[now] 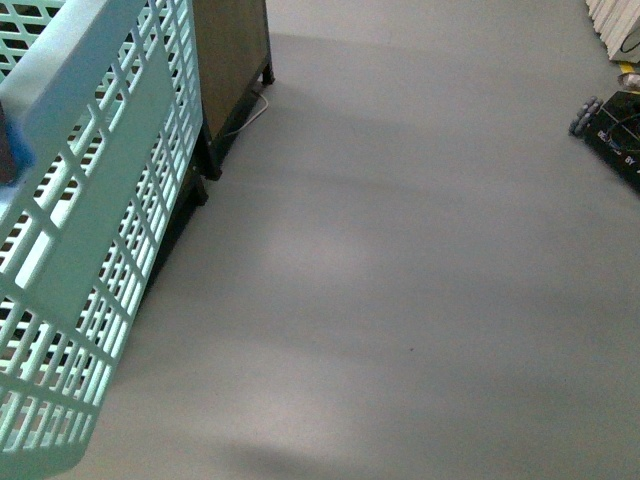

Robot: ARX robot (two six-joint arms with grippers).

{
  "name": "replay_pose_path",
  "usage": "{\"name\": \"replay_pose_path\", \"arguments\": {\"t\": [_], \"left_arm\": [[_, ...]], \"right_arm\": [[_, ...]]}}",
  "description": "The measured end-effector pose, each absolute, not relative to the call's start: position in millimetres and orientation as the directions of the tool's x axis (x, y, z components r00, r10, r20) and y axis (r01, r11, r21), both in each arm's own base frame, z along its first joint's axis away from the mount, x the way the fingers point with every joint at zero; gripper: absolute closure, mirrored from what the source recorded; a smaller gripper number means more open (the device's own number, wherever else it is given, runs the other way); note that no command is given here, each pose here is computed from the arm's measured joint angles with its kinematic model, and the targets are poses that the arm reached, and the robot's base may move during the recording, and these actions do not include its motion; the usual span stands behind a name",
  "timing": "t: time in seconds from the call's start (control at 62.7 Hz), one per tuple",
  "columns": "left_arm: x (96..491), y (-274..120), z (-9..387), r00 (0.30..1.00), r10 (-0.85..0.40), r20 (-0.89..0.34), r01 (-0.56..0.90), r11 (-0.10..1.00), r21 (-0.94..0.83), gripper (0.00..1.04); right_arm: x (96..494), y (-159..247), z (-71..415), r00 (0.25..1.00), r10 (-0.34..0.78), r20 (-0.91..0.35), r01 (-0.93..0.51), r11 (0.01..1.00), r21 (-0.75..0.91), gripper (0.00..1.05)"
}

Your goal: Pick mango and avocado into basket

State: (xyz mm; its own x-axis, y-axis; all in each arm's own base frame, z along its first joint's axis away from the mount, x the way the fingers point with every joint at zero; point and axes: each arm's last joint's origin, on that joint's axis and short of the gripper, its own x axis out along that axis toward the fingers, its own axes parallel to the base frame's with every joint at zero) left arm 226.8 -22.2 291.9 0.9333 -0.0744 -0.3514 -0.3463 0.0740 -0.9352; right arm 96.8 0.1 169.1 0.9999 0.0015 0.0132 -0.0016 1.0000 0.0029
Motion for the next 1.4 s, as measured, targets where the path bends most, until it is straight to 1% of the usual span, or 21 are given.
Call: {"name": "replay_pose_path", "arguments": {"t": [0.956, 1.132, 1.403], "left_arm": [[226.7, -22.3, 292.1, 0.934, -0.074, -0.351, -0.346, 0.072, -0.936, 1.0], [226.5, -24.9, 292.0, 0.93, -0.105, -0.351, -0.346, 0.064, -0.936, 1.0], [226.6, -23.1, 292.1, 0.933, -0.078, -0.351, -0.346, 0.069, -0.936, 1.0]], "right_arm": [[96.8, 0.0, 169.0, 1.0, -0.002, 0.013, 0.002, 1.0, 0.003, 0.09], [96.8, 0.0, 169.1, 1.0, -0.002, 0.013, 0.001, 1.0, 0.003, 0.09], [96.8, 0.1, 169.1, 1.0, 0.0, 0.013, 0.0, 1.0, 0.003, 0.09]]}}
